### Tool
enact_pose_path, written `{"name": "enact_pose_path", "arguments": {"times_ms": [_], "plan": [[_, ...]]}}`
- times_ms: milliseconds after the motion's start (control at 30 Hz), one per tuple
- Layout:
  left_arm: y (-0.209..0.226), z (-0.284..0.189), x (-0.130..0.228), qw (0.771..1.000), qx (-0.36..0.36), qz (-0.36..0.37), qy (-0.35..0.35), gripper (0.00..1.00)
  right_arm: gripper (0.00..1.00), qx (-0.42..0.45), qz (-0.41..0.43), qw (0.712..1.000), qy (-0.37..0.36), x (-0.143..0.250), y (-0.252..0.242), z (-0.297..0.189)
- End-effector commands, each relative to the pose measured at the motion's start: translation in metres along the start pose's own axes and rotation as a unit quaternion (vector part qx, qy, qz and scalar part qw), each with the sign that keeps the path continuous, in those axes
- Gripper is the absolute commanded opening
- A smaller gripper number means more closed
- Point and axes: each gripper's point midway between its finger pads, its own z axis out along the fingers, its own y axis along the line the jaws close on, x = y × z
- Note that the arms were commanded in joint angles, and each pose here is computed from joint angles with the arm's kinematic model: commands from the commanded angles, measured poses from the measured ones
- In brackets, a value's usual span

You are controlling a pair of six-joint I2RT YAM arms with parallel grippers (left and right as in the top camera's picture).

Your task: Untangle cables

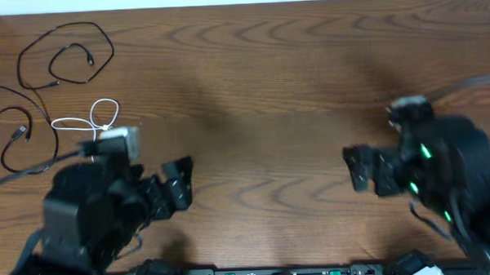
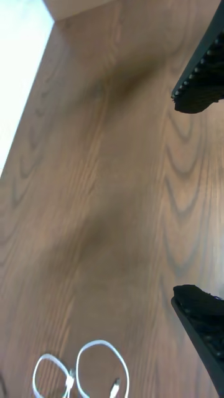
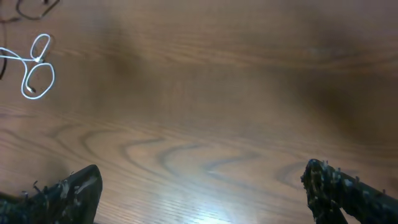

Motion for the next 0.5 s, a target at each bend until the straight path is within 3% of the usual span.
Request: {"name": "enact_pose_path", "arguments": {"times_ms": [0, 300, 467], "plan": [[0.009, -0.007, 0.0, 1.0, -0.02, -0.003, -0.015, 0.94, 0.99, 0.038, 0.016, 0.999, -0.024, 0.016, -0.021, -0.003], [0.009, -0.007, 0.0, 1.0, -0.02, -0.003, -0.014, 0.95, 0.99, 0.048, 0.105, 0.993, -0.008, 0.05, -0.035, 0.012], [0.009, -0.007, 0.0, 1.0, -0.02, -0.003, -0.014, 0.95, 0.99, 0.059, 0.109, 0.992, 0.012, 0.06, -0.038, 0.023]]}}
